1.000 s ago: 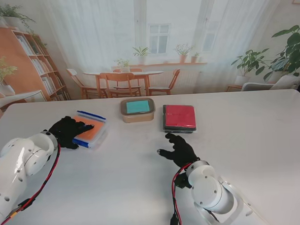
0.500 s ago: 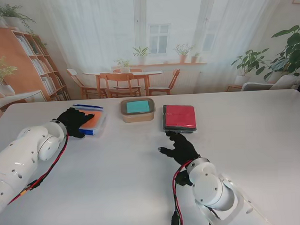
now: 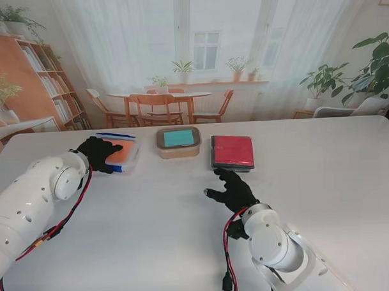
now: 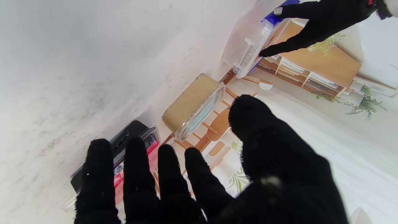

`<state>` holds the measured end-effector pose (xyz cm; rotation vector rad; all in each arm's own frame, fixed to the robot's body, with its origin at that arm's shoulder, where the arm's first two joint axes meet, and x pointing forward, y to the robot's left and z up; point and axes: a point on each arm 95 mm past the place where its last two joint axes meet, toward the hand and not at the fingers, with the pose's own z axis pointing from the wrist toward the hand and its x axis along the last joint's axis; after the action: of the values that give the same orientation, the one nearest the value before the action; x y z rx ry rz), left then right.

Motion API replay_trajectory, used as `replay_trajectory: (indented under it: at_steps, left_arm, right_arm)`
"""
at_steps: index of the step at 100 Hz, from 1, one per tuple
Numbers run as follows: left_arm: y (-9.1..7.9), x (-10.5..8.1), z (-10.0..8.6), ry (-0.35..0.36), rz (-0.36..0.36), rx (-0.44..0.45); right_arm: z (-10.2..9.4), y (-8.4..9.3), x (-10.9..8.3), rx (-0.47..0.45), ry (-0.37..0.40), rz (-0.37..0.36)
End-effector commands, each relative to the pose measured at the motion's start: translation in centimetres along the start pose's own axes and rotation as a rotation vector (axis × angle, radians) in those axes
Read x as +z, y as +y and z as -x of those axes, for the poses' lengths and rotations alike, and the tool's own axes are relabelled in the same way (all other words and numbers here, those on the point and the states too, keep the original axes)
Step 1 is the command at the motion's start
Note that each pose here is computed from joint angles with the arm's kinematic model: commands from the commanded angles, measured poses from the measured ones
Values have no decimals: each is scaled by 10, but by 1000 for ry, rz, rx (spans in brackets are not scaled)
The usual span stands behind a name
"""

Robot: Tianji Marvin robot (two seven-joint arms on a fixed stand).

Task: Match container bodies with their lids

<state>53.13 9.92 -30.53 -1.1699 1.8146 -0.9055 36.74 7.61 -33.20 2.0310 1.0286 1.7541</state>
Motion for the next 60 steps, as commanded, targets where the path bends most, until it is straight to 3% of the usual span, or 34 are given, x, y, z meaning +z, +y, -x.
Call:
replay_trajectory:
  at_steps: [1, 27, 60]
  left_arm:
    - [24, -5, -10, 19, 36, 16]
    - [23, -35, -8, 15, -30, -27]
    - [8, -56, -8, 18, -138, -44]
  right_arm:
    - [-2, -3, 0, 8, 6, -15]
    - [-3, -7, -1, 23, 23, -27]
    - [-6, -11, -8, 35, 43, -27]
